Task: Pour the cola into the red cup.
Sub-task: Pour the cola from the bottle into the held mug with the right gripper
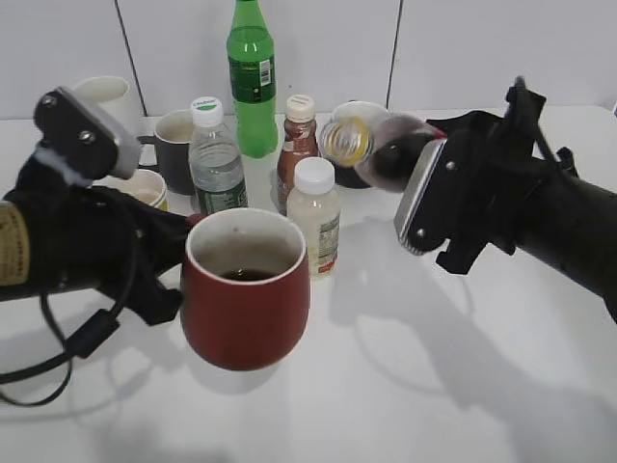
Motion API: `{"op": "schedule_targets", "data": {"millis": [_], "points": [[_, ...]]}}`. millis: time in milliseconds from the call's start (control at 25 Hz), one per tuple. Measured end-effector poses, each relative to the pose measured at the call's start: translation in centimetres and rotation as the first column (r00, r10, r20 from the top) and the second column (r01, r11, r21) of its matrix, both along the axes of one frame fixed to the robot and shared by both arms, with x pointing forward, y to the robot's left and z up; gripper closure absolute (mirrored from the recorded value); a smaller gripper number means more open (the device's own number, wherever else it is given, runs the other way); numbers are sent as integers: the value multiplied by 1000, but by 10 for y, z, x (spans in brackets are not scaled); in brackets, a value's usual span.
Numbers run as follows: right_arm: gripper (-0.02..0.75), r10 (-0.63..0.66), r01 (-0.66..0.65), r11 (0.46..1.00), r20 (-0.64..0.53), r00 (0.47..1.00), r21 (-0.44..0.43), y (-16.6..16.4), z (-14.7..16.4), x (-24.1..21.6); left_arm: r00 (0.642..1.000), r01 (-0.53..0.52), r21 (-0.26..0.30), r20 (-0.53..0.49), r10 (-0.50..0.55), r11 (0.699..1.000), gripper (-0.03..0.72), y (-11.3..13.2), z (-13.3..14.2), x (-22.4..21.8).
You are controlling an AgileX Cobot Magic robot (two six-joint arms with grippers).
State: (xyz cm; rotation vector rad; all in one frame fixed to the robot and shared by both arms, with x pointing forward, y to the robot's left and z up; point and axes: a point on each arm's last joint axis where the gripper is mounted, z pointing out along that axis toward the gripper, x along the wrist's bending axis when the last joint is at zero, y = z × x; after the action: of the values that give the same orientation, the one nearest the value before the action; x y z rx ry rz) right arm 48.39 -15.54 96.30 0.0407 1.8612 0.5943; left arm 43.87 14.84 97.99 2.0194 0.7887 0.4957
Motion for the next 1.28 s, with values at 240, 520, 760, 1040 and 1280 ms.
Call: {"op": "schedule_targets", "data": {"millis": [240, 520, 760, 1040, 1280], "points": [[266, 41, -36, 995, 54, 998, -98, 4, 3, 1, 1000, -12, 8, -11, 12, 1000, 629, -9, 0, 15], [266, 72, -43, 981, 148, 986, -187, 7, 12, 5, 999, -11, 24, -36, 12, 1000, 629, -14, -8, 22], [266, 98, -50, 964, 174, 980, -261, 7, 12, 5, 1000, -3, 10, -30, 3, 1000, 629, -15, -8, 22], [266, 113, -49, 949, 193, 975, -311, 7, 13, 5, 1000, 26, -42, -3, -26, 999, 629, -20, -3, 22], [266, 127, -41, 939, 234, 964, -342, 10, 20, 10, 1000, 31, -49, 1, -31, 998, 629, -20, -3, 22]]}}
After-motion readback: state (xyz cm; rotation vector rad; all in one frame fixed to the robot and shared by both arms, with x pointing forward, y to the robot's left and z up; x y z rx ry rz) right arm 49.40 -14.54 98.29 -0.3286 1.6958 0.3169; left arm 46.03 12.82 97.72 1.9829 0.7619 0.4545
